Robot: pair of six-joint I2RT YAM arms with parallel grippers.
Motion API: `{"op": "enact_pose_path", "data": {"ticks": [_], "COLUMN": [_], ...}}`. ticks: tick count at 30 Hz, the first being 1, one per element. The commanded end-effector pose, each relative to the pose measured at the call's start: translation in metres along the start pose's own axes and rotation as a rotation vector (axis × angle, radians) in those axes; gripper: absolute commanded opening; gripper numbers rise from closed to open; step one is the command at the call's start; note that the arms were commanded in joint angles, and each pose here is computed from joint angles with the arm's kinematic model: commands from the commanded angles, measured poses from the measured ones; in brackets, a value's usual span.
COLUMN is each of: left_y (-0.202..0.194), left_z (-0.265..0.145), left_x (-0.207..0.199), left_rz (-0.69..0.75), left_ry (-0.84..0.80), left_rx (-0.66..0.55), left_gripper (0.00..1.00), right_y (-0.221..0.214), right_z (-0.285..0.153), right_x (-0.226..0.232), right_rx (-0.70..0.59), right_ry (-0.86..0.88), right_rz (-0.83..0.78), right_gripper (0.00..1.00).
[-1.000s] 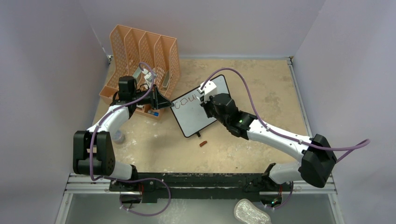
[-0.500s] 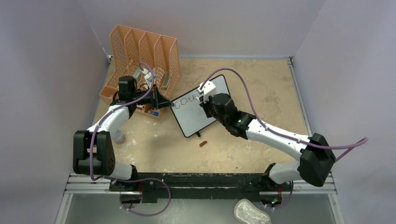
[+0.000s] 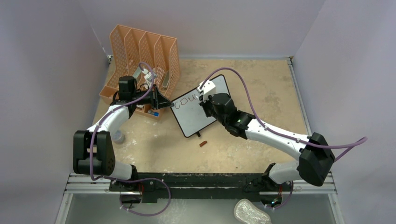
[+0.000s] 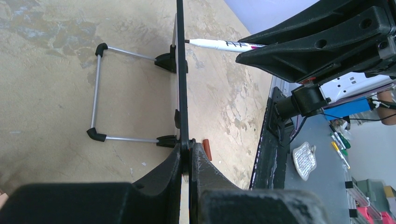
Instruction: Write a sentence on the whiteboard
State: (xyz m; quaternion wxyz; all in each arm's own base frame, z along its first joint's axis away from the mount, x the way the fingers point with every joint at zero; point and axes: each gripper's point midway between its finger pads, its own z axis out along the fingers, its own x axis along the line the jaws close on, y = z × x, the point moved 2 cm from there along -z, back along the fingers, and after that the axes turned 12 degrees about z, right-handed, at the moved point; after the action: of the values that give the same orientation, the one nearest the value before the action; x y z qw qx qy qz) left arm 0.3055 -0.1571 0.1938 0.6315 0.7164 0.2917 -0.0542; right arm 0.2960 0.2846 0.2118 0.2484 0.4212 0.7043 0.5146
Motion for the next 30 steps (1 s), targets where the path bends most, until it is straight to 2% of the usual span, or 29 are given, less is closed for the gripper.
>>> {"op": "enact_pose_path", "data": {"ticks": [1, 20, 30], "left_y": [-0.008, -0.007, -0.007], "left_z": [0.005, 0.005, 0.005], "left_x": [-0.001, -0.001, 0.0], "left_rz": [-0.002, -0.002, -0.001], "left_ry": [-0.014, -0.013, -0.006], "left_rx": [0.029, 0.031, 0.032], "left_gripper": [0.0, 0.0, 0.0], "right_y": [0.032, 0.033, 0.038], "right_z": [0.003, 0.003, -0.013], "right_x": [-0.001, -0.013, -0.013], "right_rx": [-0.097, -0.103, -0.122], "right_ry": [-0.018, -0.064, -0.038], "right_rz": [0.027, 0.043, 0.051], "right_gripper": [0.0, 0.0, 0.0]}}
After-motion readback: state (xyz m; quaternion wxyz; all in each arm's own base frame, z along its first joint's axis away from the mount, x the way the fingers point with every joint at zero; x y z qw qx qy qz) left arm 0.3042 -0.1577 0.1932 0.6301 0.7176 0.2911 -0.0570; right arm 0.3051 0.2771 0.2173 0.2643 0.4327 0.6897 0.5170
